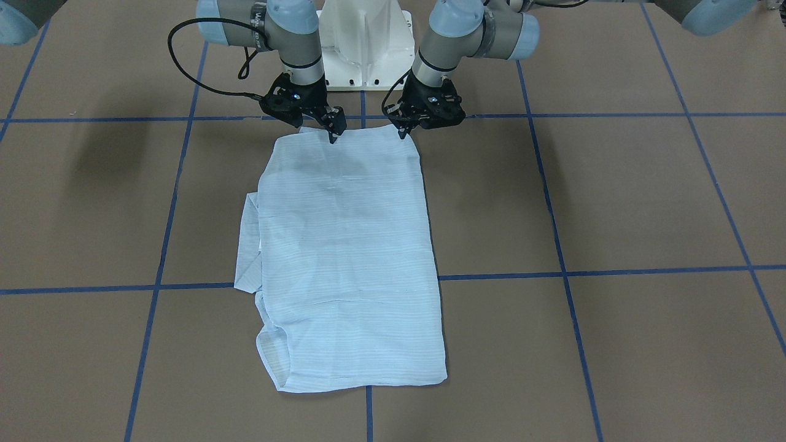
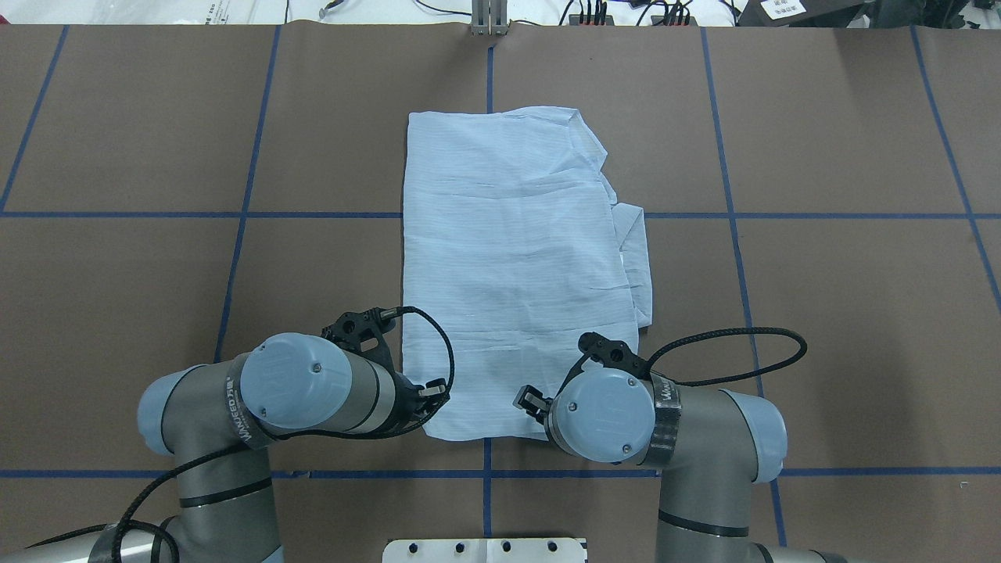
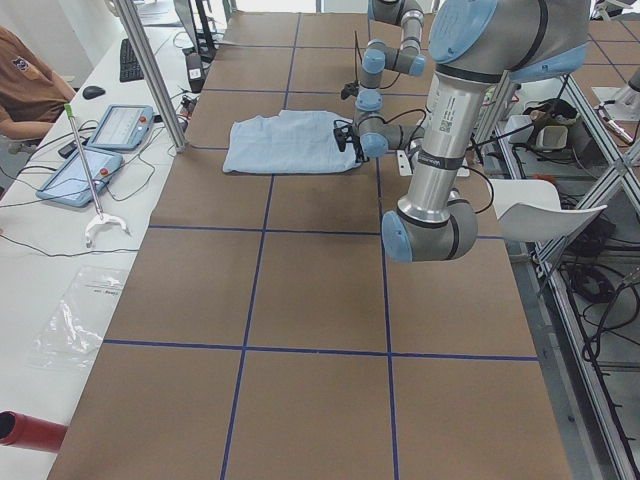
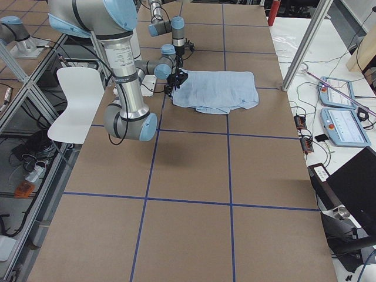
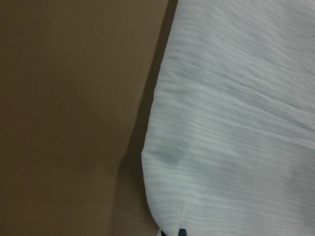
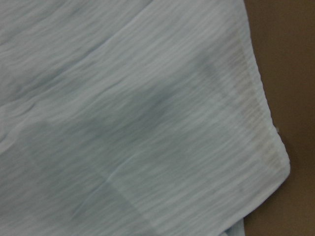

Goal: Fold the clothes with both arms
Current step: 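Grasp the shirt edge nearest the robot with both grippers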

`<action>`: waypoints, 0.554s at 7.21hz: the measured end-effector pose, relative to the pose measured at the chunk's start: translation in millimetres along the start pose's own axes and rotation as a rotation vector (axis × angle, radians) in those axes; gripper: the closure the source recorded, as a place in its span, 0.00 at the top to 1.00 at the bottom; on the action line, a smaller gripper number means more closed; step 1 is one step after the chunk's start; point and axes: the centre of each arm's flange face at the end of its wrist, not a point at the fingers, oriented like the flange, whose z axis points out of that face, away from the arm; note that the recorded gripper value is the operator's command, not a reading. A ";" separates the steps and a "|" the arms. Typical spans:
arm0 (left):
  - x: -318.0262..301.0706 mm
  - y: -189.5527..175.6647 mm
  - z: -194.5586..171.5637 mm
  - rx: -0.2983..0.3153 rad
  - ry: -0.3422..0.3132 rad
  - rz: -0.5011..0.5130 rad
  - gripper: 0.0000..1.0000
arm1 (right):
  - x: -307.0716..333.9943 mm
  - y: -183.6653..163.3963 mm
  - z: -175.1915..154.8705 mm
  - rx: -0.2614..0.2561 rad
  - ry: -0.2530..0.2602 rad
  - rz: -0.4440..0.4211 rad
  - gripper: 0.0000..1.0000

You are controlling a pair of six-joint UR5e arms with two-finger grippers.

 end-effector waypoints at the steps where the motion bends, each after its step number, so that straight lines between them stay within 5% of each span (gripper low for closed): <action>1: 0.3 0.1 -0.2 -0.001 0.001 0.000 0.00 | -0.8 -2.5 0.9 0.004 0.002 0.003 0.98; 3: 0.7 0.2 -0.3 -0.001 0.002 0.000 0.00 | 2.5 -8.0 4.6 0.012 0.011 0.007 0.98; 4: 0.7 0.2 -0.4 -0.001 0.002 0.000 0.00 | 5.4 -8.8 7.0 0.013 0.017 0.007 0.88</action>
